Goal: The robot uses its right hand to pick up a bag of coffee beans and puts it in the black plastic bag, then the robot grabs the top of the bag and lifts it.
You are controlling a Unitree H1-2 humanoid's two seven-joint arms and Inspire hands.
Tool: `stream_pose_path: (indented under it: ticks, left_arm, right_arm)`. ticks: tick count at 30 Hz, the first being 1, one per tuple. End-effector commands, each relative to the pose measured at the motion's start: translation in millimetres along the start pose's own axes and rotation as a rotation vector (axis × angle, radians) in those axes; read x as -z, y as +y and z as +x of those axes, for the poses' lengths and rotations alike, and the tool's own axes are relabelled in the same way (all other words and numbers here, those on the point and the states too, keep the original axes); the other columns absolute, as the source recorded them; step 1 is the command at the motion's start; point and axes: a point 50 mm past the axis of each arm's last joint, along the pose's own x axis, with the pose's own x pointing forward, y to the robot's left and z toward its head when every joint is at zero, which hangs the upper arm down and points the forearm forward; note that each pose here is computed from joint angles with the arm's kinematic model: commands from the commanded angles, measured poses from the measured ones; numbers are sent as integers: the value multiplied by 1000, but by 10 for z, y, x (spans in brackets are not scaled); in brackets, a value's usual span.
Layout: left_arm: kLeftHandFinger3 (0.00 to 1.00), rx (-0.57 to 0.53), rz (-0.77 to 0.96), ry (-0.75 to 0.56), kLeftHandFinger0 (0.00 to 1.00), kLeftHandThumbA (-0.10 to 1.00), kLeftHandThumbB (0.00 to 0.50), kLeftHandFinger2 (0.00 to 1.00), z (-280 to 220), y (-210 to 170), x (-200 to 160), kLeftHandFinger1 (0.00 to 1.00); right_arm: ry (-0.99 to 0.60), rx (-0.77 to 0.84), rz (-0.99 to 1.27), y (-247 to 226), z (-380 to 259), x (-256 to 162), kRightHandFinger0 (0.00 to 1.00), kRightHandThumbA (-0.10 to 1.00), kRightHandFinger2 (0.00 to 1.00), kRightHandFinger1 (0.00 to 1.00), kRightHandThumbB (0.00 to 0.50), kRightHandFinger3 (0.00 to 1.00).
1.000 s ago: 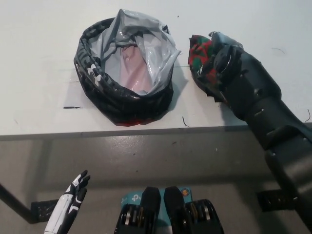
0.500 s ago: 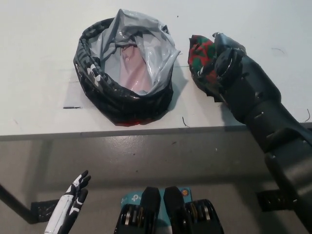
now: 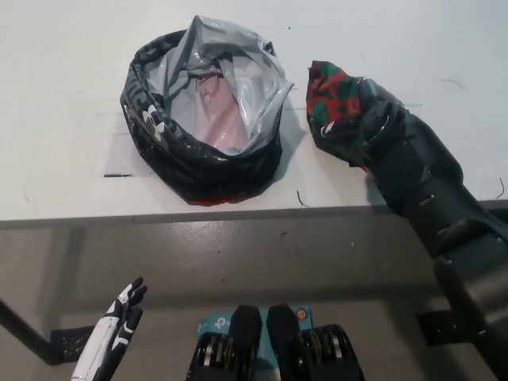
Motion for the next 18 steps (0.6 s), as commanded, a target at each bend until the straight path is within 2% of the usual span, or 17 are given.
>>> stream_pose_path:
  ticks: [1,3,6,7,8,9,10,11,12,13,14,15,16,17,18]
  left_arm:
    - [1000,-2,14,-53,1000,1000,344,1000,6,110,-73,1000]
    - [1000,1,14,-54,1000,1000,353,1000,18,110,-81,1000]
    - [1000,0,9,-60,1000,1000,353,1000,33,106,-85,1000]
    - [1000,0,10,-61,1000,1000,352,1000,32,105,-86,1000]
    - [1000,0,10,-61,1000,1000,353,1000,32,104,-86,1000]
    - [1000,0,8,-62,1000,1000,354,1000,44,111,-90,1000]
    - [1000,0,8,-64,1000,1000,355,1000,53,112,-93,1000]
    - [1000,-1,7,-67,1000,1000,356,1000,59,113,-94,1000]
    - [1000,-3,5,-70,1000,1000,356,1000,62,112,-94,1000]
    - [1000,-3,3,-71,1000,1000,358,1000,63,113,-96,1000]
    - [1000,-2,2,-73,1000,1000,358,1000,66,115,-99,1000]
    - [1000,-2,1,-74,1000,1000,359,1000,68,116,-100,1000]
    - [1000,-2,1,-73,1000,1000,365,1000,71,118,-98,1000]
    - [1000,-4,2,-72,1000,1000,365,1000,76,119,-98,1000]
    - [1000,-4,2,-72,1000,1000,364,1000,78,119,-98,1000]
  right_arm:
    - [96,-95,17,223,75,391,1000,963,1000,1000,500,1000]
    - [114,-107,1,262,85,478,1000,919,1000,1000,496,1000]
    - [119,-117,-8,254,109,609,1000,771,1000,1000,500,1000]
    - [138,-71,-120,249,111,640,946,586,1000,1000,469,1000]
    - [143,-52,-167,247,111,651,881,563,1000,1000,467,1000]
    - [121,-10,-218,244,115,668,859,349,1000,1000,412,1000]
    - [112,7,-214,241,117,678,897,202,1000,1000,369,1000]
    - [101,30,-206,240,120,694,727,77,817,773,333,1000]
    - [92,53,-196,239,121,710,594,43,747,657,334,1000]
    - [86,64,-178,237,123,722,260,-10,461,305,292,1000]
    - [81,76,-138,228,126,741,66,-21,282,116,253,1000]
    - [75,81,-116,221,129,749,76,-33,275,118,237,1000]
    - [66,90,-91,209,132,758,152,-30,341,209,221,1000]
    - [53,107,-40,186,135,769,169,-48,375,250,214,1000]
    - [47,114,-20,176,137,772,165,-56,367,249,211,1000]
